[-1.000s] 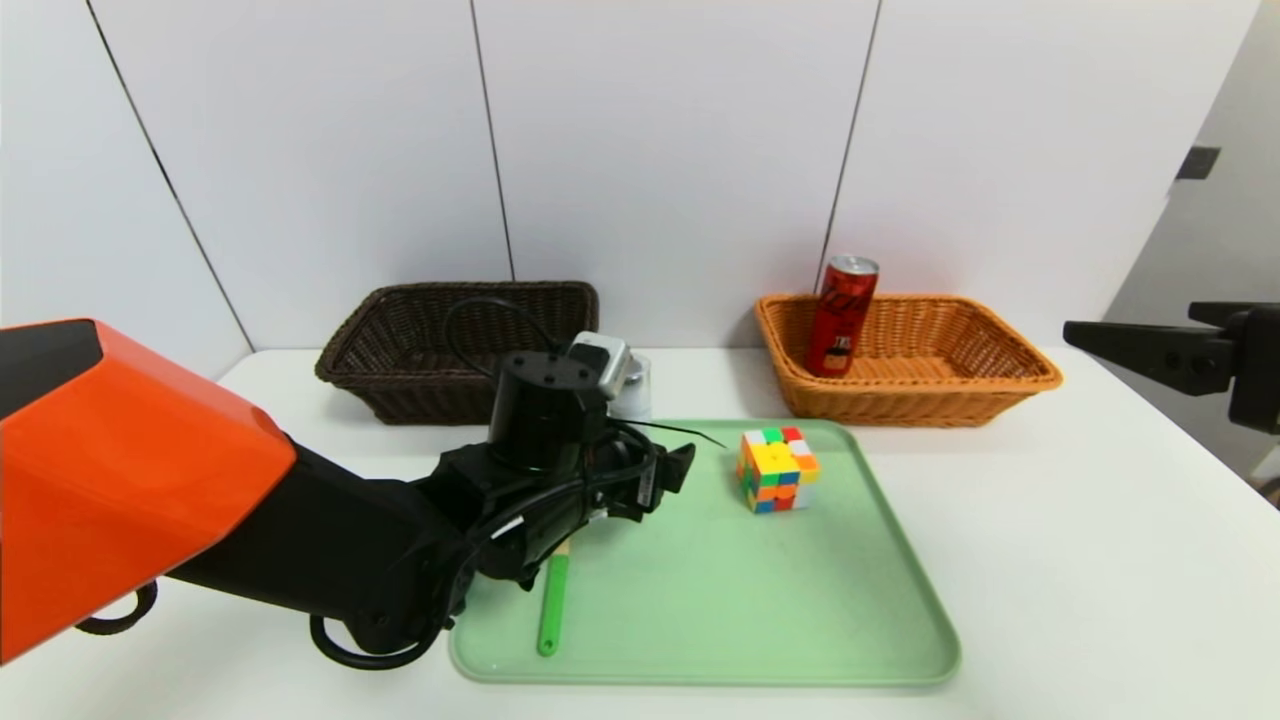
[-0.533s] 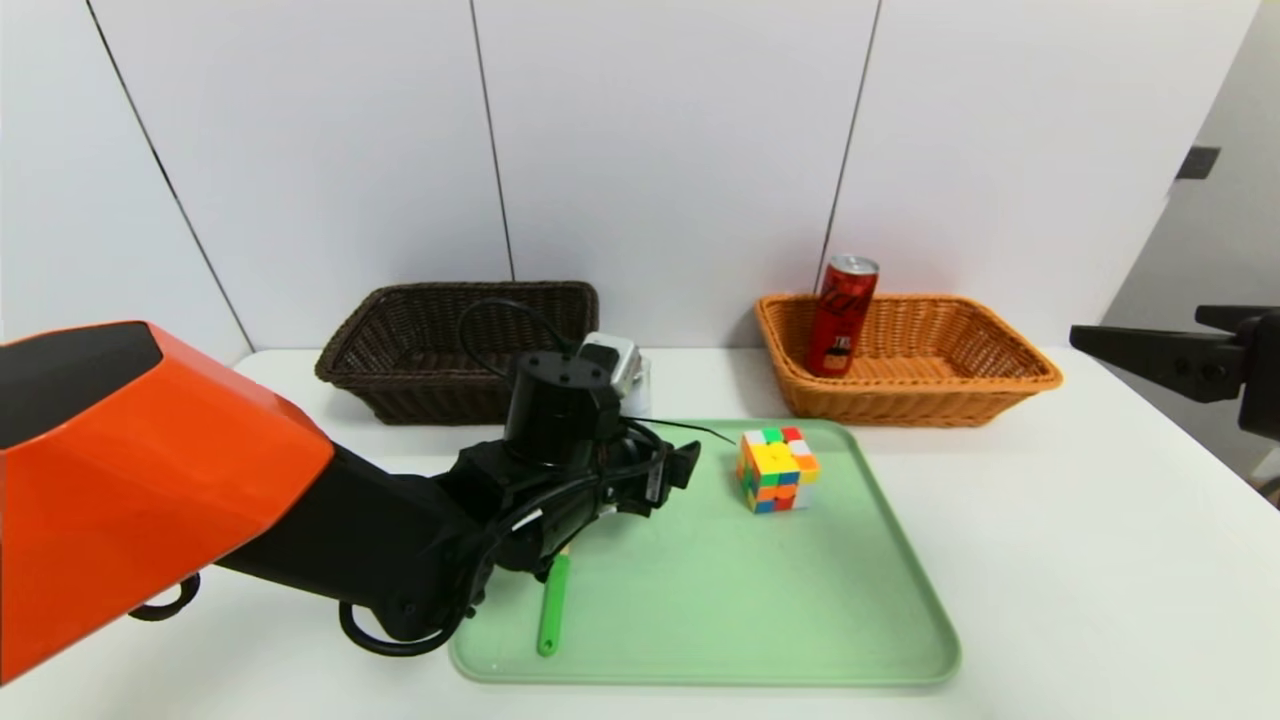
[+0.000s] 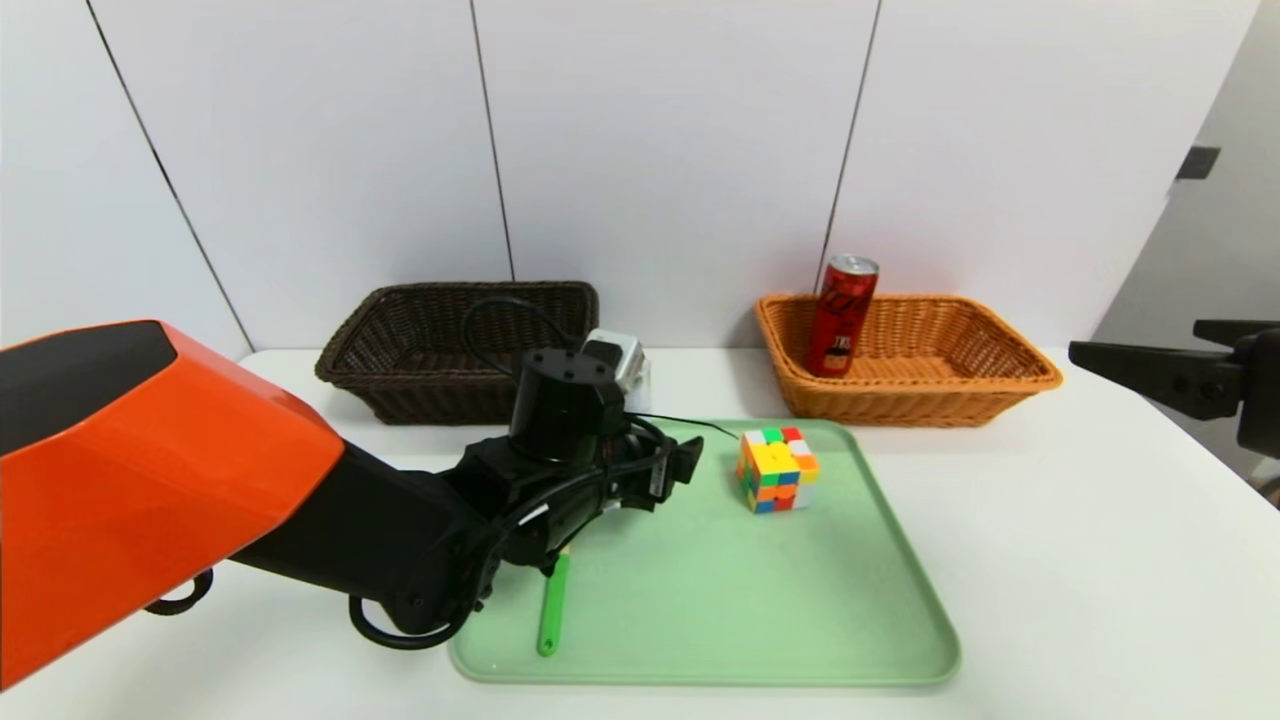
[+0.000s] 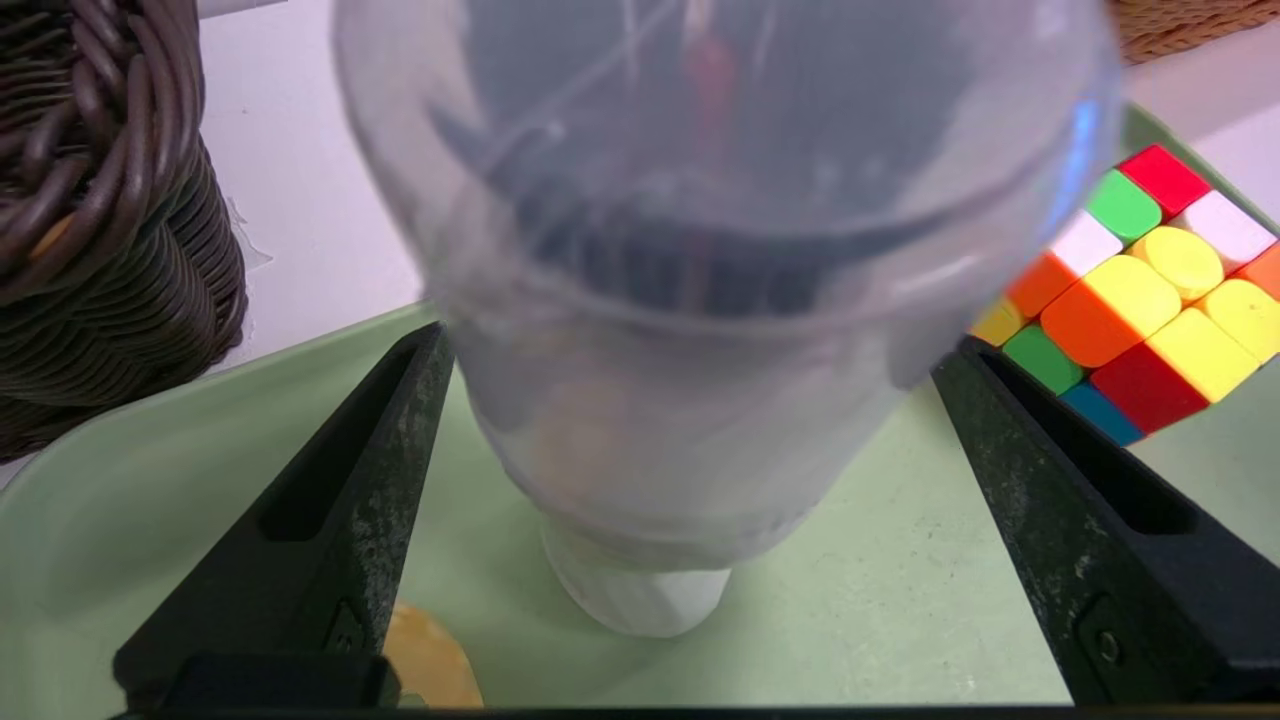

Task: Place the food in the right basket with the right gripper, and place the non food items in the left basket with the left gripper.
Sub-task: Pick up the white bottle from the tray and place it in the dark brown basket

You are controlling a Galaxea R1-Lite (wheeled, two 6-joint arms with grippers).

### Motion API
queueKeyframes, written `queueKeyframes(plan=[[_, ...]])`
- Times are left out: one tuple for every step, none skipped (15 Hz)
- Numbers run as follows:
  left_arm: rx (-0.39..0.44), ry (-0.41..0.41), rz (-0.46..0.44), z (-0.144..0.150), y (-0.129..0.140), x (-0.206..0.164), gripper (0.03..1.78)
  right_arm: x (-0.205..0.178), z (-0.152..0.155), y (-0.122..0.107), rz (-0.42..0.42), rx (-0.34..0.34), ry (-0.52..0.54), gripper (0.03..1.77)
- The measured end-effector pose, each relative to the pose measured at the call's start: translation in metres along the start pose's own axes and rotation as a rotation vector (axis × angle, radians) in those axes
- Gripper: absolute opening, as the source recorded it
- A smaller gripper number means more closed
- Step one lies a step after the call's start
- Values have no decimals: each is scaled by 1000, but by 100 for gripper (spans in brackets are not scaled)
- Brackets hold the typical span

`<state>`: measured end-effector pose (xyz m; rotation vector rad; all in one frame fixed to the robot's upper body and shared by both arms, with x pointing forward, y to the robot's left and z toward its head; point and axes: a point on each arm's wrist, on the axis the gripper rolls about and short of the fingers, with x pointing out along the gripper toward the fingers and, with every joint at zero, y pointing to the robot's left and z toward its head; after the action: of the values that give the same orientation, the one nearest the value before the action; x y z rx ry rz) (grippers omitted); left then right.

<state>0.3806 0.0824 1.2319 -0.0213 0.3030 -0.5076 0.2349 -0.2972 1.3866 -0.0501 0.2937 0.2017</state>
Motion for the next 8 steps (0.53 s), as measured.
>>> queueKeyframes(plan=[[0,0,0,0,0,0,169,0,-1,0,1,0,1,169],[-1,-1,0,1,0,0,169,0,-1,0,2,-1,2,169],[-1,-1,0,1,0,0,169,0,-1,0,2,-1,3,169],[-1,-2,1,1,0,0,169,0,-2,0,2,-2,6,169],[-1,-2,2,1,0,1,166,0,-3,0,3,-3,8,169],[-1,-2,3,0,0,1,147,0,-4,0,3,-2,11,169],[-2,-2,3,0,0,1,130,0,-6,0,3,-3,15,169],[-5,-3,2,0,0,1,115,-1,-7,0,3,-5,17,169]])
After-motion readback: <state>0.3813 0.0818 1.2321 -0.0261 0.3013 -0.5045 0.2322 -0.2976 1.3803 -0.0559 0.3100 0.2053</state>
